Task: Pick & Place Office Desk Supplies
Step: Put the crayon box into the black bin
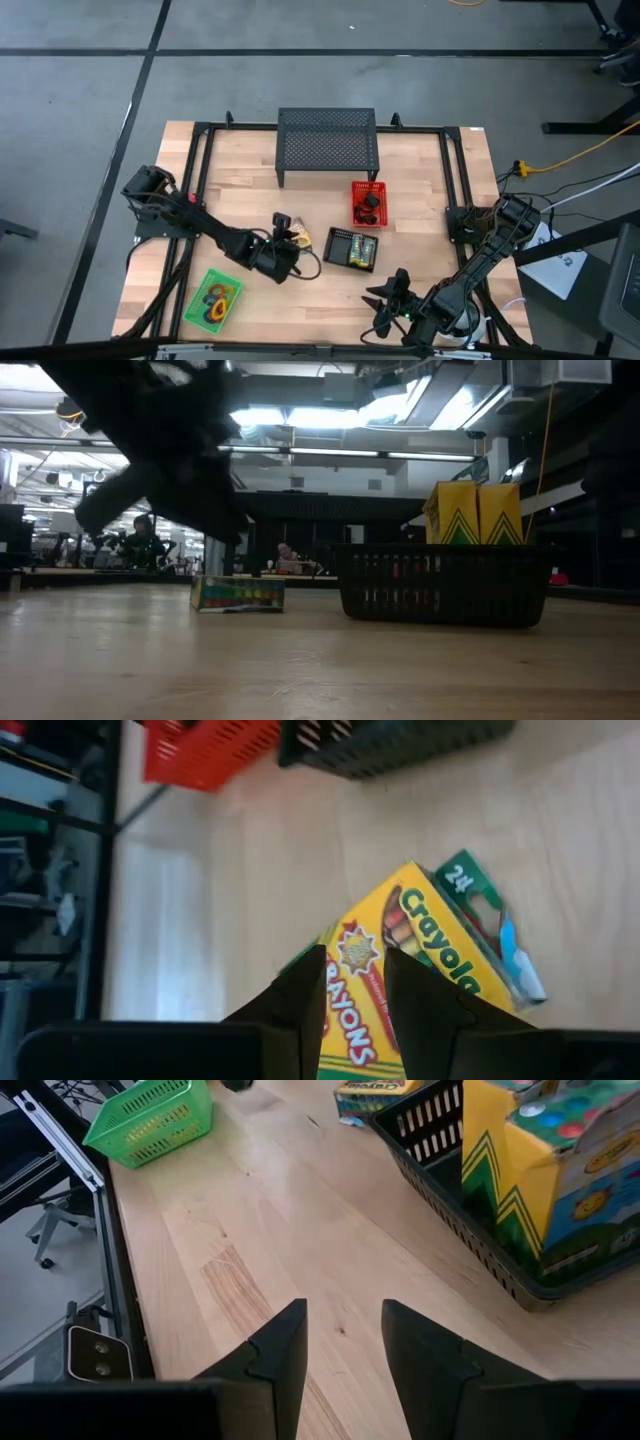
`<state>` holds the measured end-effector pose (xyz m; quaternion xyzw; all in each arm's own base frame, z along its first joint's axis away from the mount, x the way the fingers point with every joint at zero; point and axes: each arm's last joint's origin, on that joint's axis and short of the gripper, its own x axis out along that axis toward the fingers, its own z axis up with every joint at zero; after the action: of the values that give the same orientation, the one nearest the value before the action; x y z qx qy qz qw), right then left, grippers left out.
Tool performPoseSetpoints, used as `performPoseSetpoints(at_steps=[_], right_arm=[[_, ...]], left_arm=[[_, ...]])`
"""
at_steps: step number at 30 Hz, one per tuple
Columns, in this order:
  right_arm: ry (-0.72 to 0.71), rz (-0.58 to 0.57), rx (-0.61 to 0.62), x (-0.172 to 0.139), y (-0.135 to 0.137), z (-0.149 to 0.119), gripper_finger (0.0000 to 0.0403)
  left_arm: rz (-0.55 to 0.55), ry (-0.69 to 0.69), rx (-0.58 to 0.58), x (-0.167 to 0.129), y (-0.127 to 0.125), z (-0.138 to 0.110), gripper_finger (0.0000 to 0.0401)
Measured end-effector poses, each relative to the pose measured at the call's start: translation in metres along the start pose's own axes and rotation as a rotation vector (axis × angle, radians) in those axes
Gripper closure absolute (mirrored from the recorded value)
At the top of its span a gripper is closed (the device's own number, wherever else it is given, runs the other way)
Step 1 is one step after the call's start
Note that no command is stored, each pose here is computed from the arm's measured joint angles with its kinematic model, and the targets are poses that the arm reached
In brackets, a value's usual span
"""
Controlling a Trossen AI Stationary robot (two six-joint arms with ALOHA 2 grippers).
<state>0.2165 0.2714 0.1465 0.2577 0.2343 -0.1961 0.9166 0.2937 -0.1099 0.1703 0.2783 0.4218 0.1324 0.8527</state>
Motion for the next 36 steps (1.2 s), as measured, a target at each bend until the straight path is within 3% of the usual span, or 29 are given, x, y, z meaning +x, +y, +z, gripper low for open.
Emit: performPoseSetpoints(at_steps=[7, 12, 17, 20, 26, 36], right_arm=[[-0.001, -0.002, 0.001, 0.001, 0.000, 0.000, 0.0271], [-0.001, -0.002, 0.000, 0.001, 0.000, 0.000, 0.0271], [-0.001, -0.003, 0.000, 0.001, 0.000, 0.000, 0.0271], [-0.002, -0.004, 0.001, 0.001, 0.000, 0.001, 0.0271], [-0.005, -0.010, 0.005, 0.004, -0.001, 0.002, 0.0271], [-0.006, -0.013, -0.004, 0.005, -0.001, 0.003, 0.0271]], left_arm=[[0.006, 0.040, -0.055, -0.019, 0.007, -0.008, 0.0299], [-0.052, 0.078, -0.056, -0.008, 0.001, -0.029, 0.0299], [-0.073, 0.030, -0.067, 0.003, -0.001, -0.037, 0.0301], [-0.055, 0.009, -0.055, 0.004, 0.000, -0.037, 0.0318], [-0.045, 0.002, -0.036, 0.006, 0.002, -0.036, 0.0390], [-0.088, 0.009, -0.056, 0.006, 0.000, -0.036, 0.0399]])
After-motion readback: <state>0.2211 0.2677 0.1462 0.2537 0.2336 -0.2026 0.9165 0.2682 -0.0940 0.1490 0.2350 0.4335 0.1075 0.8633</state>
